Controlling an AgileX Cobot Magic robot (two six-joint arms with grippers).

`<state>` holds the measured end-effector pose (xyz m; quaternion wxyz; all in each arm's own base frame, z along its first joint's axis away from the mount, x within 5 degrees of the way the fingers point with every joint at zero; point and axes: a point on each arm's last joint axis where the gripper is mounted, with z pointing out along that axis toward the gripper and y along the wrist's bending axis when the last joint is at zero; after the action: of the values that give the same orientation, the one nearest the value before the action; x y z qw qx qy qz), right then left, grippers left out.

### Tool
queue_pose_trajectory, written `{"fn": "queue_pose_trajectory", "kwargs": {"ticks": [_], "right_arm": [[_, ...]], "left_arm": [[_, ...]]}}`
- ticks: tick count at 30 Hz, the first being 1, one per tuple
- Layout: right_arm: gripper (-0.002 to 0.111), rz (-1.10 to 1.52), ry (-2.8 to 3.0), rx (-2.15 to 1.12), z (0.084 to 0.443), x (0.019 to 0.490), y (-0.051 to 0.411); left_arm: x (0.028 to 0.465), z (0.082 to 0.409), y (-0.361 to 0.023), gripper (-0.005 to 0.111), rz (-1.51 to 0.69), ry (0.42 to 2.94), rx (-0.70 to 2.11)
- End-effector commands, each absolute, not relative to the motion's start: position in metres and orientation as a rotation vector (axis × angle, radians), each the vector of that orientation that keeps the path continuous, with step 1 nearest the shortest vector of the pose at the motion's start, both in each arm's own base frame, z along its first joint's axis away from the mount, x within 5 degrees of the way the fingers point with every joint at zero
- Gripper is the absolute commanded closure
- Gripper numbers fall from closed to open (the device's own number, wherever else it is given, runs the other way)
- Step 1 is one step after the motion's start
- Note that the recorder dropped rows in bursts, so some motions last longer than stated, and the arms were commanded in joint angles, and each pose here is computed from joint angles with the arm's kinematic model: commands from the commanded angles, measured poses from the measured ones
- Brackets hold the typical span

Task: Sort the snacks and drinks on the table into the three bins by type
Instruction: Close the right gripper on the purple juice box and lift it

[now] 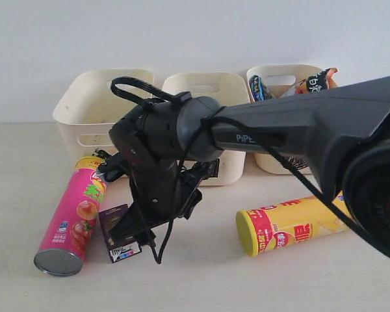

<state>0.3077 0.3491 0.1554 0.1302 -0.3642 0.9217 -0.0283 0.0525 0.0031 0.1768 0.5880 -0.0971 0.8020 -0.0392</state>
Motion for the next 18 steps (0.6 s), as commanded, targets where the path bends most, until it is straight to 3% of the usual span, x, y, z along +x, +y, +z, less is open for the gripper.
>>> {"fn": "queue_pose_trajectory", "kwargs": {"ticks": [1, 6, 10, 18], "right_arm": [[0.043, -0.058, 2.701, -1.115, 0.162, 0.304, 0.347], [0.043, 0.173, 2.679, -1.184, 0.182, 0.292, 0.356], [0.034, 0.290, 2.616, -1.175, 0.196, 0.291, 0.361], [0.034, 0.319, 2.593, -1.124, 0.176, 0.295, 0.372]], "left_arm": [[0.052, 0.178, 0.003, 0.102, -0.102, 1.860, -0.240], [0.052, 0.178, 0.003, 0.102, -0.102, 1.858, -0.240], [0.052, 0.178, 0.003, 0.102, -0.102, 1.858, -0.240], [0.052, 0.178, 0.003, 0.102, -0.102, 1.860, -0.240]]}}
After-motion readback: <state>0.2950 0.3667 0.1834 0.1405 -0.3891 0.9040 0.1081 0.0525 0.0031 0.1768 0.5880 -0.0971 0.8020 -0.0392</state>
